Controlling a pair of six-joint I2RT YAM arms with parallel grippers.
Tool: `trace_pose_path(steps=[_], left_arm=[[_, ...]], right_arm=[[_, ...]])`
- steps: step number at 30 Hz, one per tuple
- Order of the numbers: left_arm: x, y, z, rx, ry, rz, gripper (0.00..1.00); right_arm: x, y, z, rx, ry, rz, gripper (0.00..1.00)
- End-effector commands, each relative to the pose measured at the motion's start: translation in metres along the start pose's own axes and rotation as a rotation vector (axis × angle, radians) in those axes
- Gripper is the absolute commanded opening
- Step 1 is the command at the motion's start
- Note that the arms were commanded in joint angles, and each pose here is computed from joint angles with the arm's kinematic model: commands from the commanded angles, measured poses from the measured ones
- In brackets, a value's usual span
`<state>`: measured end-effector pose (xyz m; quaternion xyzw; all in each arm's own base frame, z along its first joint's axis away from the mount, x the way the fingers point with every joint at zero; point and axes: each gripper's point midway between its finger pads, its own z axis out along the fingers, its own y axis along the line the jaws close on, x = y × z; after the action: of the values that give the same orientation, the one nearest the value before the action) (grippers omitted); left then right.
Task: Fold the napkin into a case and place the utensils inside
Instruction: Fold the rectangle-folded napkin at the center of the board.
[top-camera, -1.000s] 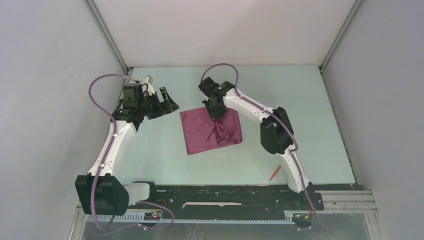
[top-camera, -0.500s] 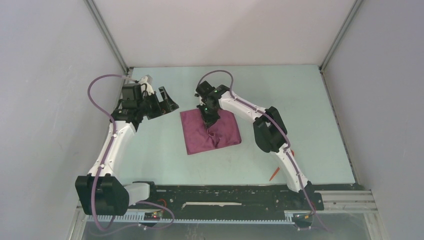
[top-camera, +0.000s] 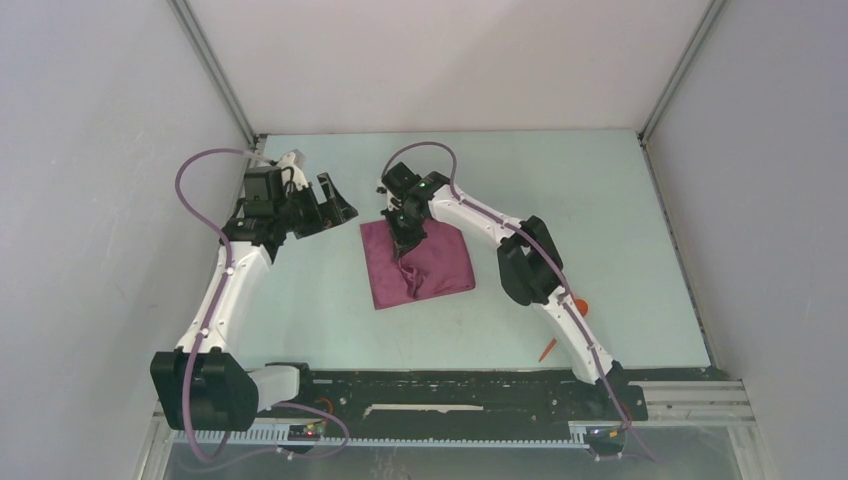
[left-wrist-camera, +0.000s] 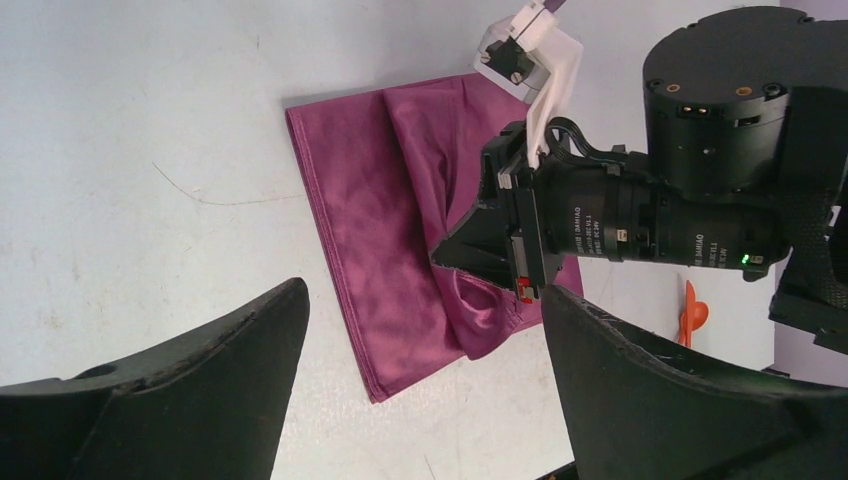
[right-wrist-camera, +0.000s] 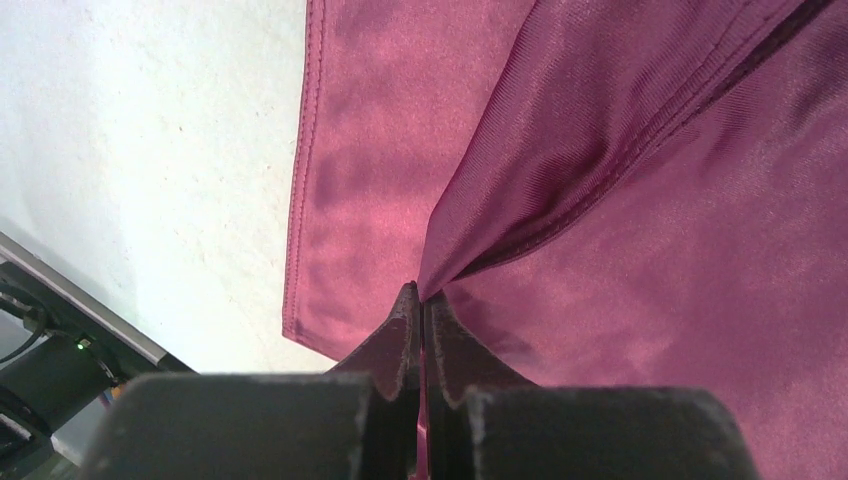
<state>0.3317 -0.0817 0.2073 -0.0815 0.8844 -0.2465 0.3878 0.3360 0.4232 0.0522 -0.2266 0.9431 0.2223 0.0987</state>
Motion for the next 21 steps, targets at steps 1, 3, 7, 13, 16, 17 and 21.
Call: trace_pose_path(steps=[1,3,7,13,16,17,21], left_arm=[[-0.013,-0.011,-0.009,0.043,-0.055,0.013,0.94],[-0.013,-0.011,-0.01,0.043,-0.056,0.014,0.94],[-0.012,-0.012,-0.009,0.047,-0.054,0.012,0.94],[-0.012,-0.013,-0.009,0.052,-0.053,0.011,0.94],[-0.012,-0.012,-0.009,0.051,-0.054,0.011,0.94],[-0.012,-0.013,-0.009,0.051,-0.054,0.012,0.94],[-0.013,-0.013,-0.009,0.052,-0.056,0.012,0.94]], right_arm=[[-0.009,0.019,0.0,-0.046,-0.024,0.002,0.0],[-0.009,0.019,0.001,-0.047,-0.022,0.001,0.0],[-0.006,0.023,0.003,-0.049,-0.01,-0.006,0.0],[-0.003,0.03,0.006,-0.055,-0.01,-0.018,0.0],[0.0,0.028,0.009,-0.049,0.004,-0.017,0.0],[0.001,0.029,0.01,-0.05,0.005,-0.02,0.0],[-0.001,0.031,0.011,-0.064,-0.001,-0.015,0.0]])
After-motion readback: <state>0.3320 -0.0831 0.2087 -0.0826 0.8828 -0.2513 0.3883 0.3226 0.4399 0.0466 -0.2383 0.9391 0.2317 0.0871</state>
